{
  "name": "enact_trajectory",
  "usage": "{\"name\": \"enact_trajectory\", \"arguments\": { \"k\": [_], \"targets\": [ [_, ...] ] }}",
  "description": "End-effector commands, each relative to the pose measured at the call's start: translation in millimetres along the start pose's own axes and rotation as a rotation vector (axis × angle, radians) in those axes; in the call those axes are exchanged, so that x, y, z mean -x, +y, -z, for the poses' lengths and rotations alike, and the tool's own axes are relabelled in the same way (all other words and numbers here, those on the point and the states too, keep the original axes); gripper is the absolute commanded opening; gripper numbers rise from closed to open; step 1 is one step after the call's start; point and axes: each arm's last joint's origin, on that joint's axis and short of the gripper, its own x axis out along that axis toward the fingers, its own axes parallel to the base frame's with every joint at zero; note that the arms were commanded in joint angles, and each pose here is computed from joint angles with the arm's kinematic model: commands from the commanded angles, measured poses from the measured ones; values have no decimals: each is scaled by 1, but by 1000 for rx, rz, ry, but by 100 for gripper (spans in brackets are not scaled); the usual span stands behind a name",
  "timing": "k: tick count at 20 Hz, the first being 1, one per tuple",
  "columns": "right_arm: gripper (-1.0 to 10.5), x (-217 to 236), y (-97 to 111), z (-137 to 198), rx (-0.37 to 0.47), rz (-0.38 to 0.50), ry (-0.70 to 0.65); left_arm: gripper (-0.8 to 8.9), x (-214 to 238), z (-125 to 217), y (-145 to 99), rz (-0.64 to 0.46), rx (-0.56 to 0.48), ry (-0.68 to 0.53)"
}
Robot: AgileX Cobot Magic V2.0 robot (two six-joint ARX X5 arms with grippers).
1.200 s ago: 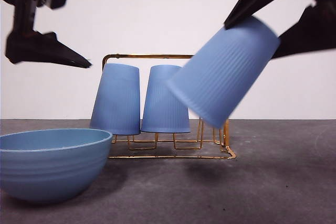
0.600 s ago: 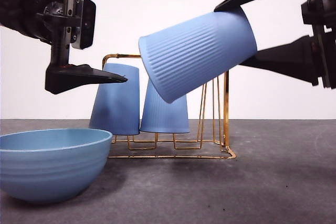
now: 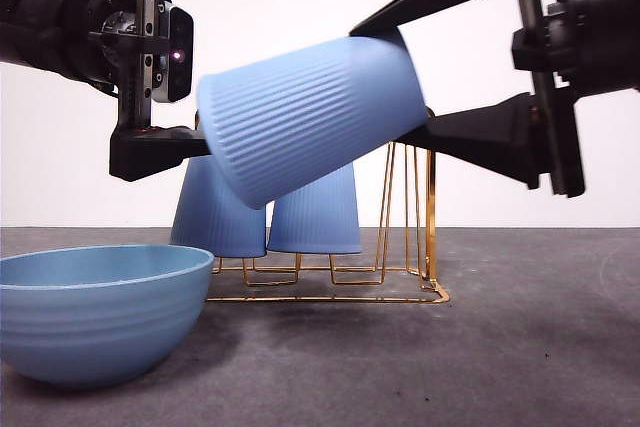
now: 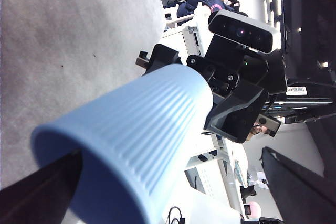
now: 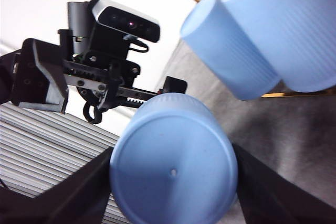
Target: Right arm lift cup from the cupboard, then place it on the right of the bowl
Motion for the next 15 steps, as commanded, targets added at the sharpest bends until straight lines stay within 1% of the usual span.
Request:
{"name": "enact_trajectory", "arguments": {
  "k": [1, 7, 15],
  "targets": [
    [208, -6, -3, 3, -33, 1, 4, 485, -3, -6, -2, 20, -13, 9],
    [208, -13, -8, 7, -54, -18, 10, 336, -5, -5, -2, 26, -11, 18],
    [208, -20, -10, 11, -71, -43, 15, 49, -7, -5, -3, 27, -8, 23]
  ]
}}
